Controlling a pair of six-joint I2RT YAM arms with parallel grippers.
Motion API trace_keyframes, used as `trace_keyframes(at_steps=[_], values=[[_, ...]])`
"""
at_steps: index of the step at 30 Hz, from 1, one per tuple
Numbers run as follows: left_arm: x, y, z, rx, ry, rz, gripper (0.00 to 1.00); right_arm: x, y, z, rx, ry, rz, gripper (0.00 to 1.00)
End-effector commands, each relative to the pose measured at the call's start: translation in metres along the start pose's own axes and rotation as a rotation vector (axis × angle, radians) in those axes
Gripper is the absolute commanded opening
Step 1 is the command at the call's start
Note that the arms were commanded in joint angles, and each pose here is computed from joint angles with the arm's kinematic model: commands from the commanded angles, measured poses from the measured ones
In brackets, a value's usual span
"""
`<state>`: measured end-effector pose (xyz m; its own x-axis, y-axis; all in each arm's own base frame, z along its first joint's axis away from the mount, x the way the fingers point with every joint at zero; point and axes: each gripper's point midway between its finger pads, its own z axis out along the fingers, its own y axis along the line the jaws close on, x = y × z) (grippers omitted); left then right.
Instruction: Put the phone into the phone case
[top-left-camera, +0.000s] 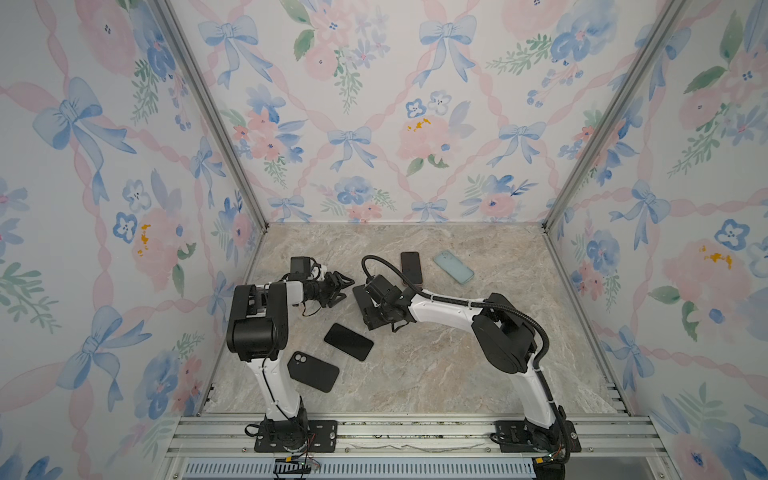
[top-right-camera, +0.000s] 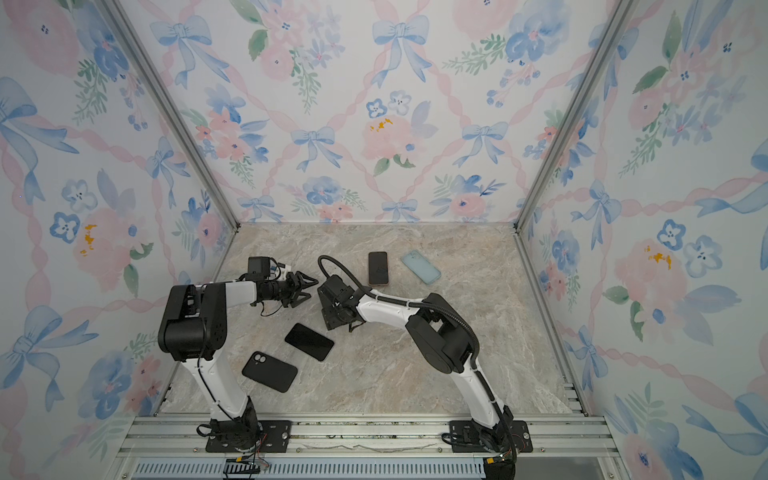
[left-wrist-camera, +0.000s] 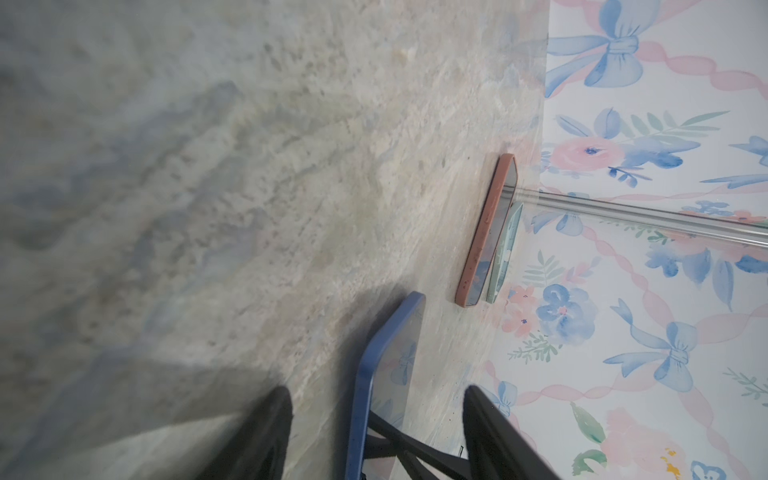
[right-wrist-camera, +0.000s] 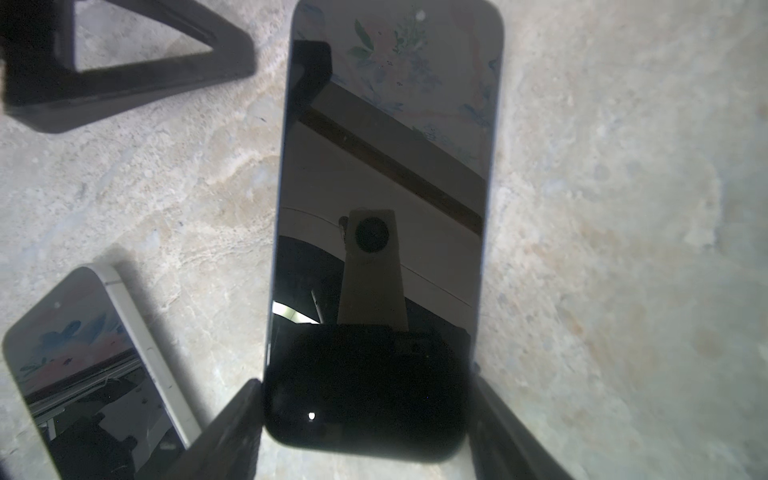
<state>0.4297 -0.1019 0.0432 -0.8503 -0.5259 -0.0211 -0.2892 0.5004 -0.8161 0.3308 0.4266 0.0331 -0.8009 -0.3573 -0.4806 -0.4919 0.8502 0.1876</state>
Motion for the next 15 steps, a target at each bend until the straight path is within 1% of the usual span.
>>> trace_keyframes(at_steps=[1, 3, 6, 9, 13, 15], values=[[0.0, -0.002, 0.016, 0.054, 0.029, -0.012, 0.63, 0.008, -0.012, 0.001, -0.014, 0.031, 0.041, 0.57], [0.0, -0.002, 0.024, 0.105, 0.044, -0.044, 0.62, 0.006, -0.013, 0.001, -0.019, 0.03, 0.045, 0.57], [0.0, 0.004, 0.032, 0.099, 0.055, -0.049, 0.6, 0.005, -0.013, 0.001, -0.028, 0.032, 0.049, 0.57], [0.0, 0.005, 0.035, 0.125, 0.053, -0.059, 0.59, 0.004, -0.014, 0.001, -0.033, 0.031, 0.052, 0.57], [0.0, 0.006, 0.036, 0.129, 0.054, -0.057, 0.54, 0.004, -0.015, 0.002, -0.037, 0.033, 0.057, 0.57], [0.004, 0.007, 0.037, 0.132, 0.067, -0.06, 0.49, 0.003, -0.015, 0.002, -0.041, 0.033, 0.061, 0.57]])
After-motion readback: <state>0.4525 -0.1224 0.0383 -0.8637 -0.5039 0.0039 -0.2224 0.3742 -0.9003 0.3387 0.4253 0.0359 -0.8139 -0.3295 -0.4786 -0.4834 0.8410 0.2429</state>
